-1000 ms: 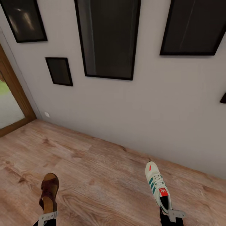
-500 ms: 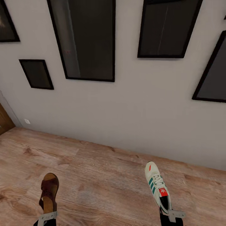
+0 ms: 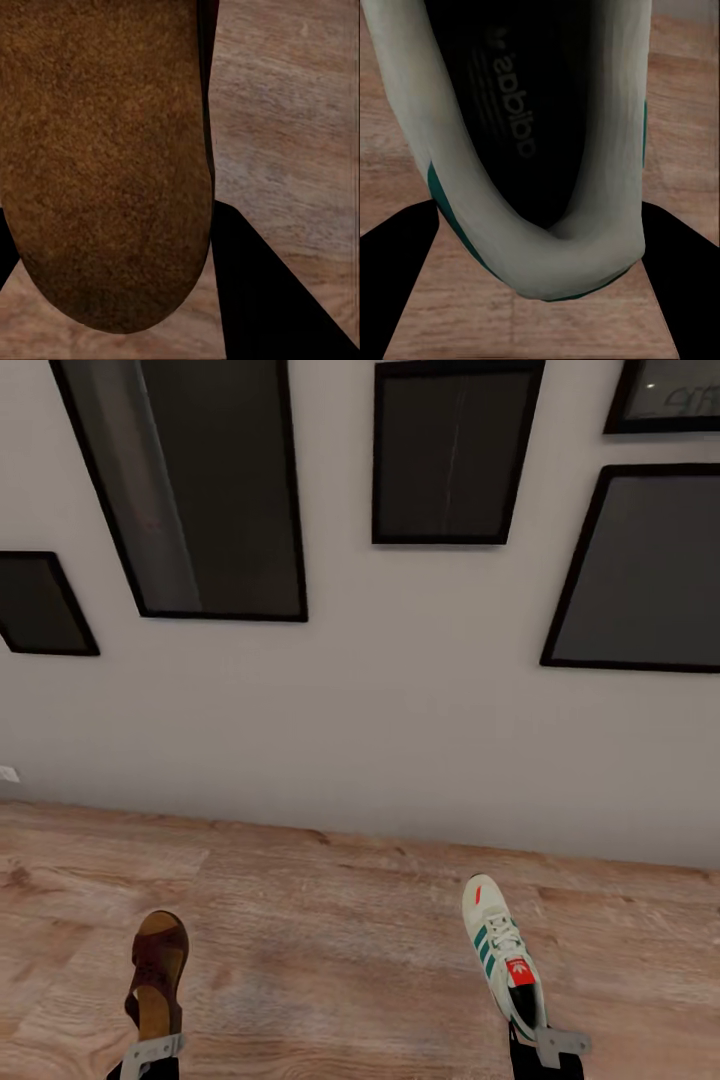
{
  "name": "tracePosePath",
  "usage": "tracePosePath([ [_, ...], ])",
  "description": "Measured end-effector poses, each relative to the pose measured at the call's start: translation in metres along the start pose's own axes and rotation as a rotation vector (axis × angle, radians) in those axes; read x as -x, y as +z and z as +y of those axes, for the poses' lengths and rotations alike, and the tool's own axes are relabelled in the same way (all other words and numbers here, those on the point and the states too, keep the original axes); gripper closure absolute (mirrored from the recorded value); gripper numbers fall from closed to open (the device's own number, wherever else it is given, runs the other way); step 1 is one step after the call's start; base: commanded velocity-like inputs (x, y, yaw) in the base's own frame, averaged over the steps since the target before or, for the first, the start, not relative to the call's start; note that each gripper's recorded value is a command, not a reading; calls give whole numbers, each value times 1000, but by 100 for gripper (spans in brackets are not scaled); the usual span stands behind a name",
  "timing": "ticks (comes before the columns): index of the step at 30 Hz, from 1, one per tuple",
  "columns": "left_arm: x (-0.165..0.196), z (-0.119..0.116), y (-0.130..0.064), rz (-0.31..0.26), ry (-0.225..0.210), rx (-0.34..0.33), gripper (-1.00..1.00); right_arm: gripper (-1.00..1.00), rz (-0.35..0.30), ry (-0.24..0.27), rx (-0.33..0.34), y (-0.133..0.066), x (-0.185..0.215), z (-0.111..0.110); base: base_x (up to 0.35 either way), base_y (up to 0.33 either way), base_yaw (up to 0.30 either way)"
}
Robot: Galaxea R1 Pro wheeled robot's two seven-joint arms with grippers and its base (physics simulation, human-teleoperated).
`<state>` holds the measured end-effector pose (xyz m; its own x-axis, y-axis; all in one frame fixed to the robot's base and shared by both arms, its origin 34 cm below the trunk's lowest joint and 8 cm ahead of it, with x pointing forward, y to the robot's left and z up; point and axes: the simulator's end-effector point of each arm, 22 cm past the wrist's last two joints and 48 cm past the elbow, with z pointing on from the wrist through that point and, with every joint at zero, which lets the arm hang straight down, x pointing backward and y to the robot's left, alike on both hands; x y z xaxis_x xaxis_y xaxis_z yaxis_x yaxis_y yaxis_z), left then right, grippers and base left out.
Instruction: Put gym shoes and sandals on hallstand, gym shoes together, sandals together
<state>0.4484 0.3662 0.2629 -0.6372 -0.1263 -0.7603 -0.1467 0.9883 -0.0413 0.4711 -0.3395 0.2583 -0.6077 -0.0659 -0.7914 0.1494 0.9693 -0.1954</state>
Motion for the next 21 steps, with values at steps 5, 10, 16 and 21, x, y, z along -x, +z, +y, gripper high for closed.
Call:
tracePosePath([
  [5,2,-1,0,-8,5,-2,100,100,0,0,-2,0,0,-1,0,0,-300],
  [10,-4,-5,-1,-3,15,-14,100,100,0,-2,-4,0,0,-3,0,0,-300],
  [16,-9,-18,-1,10,51,-52,100,100,0,-3,-8,1,0,-6,0,0,-300],
  [21,-10,-24,-1,15,63,-67,100,100,0,-3,-8,1,-1,-6,0,0,-300],
])
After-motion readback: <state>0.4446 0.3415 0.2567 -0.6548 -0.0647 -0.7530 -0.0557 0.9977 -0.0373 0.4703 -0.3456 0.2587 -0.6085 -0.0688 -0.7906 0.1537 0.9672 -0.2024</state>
